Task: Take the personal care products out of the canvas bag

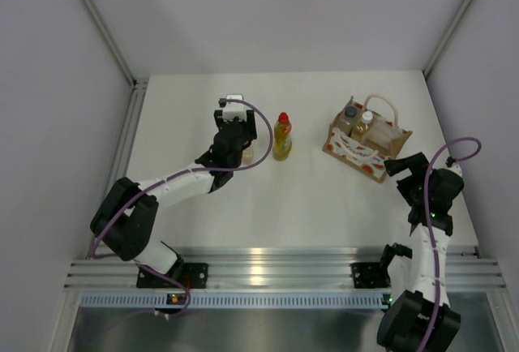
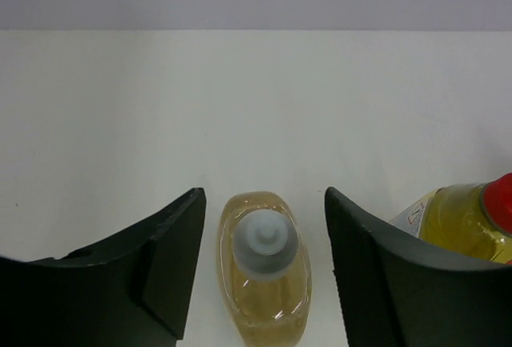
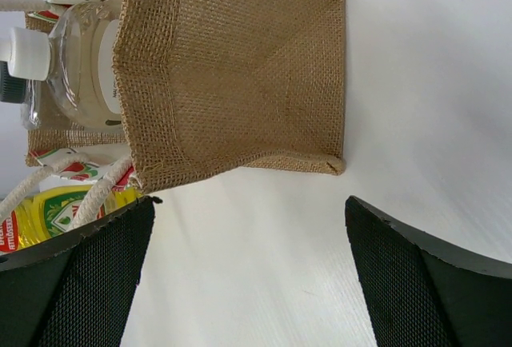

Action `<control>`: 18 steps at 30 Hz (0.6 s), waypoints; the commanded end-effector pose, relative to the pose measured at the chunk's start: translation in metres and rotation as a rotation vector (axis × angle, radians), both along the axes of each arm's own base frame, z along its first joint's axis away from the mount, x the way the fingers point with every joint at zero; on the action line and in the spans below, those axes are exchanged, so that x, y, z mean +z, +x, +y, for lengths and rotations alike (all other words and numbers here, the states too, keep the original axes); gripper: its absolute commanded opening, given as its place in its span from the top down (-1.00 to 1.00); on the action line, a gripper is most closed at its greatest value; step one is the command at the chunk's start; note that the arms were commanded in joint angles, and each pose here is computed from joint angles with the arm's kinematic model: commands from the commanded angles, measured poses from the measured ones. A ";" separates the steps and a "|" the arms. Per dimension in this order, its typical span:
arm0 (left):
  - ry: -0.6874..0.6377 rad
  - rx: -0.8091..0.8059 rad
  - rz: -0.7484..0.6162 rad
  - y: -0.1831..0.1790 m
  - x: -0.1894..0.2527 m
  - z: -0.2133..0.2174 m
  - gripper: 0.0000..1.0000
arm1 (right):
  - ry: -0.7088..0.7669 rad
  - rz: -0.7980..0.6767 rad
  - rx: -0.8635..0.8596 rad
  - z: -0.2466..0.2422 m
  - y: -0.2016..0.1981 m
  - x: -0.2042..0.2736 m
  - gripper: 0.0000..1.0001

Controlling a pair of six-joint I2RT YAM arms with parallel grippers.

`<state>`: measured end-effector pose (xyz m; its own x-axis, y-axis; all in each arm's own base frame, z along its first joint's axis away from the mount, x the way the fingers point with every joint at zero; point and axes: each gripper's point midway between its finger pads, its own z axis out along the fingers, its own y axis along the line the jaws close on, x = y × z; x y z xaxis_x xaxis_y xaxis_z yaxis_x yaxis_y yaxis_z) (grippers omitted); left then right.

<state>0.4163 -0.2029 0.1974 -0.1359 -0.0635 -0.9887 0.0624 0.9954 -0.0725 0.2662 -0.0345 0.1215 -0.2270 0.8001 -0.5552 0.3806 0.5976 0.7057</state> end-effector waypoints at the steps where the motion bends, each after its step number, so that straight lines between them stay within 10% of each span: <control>1: -0.148 0.023 -0.178 0.001 0.072 0.000 -0.37 | -0.023 -0.055 -0.015 -0.007 0.005 0.022 -0.99; 9: -0.189 -0.073 -0.171 -0.008 0.116 -0.026 -0.62 | -0.019 -0.056 -0.012 -0.006 0.004 0.021 -0.99; 18: -0.171 -0.527 -0.038 -0.041 0.148 -0.159 -0.96 | -0.015 -0.040 -0.001 -0.004 0.004 0.015 -0.99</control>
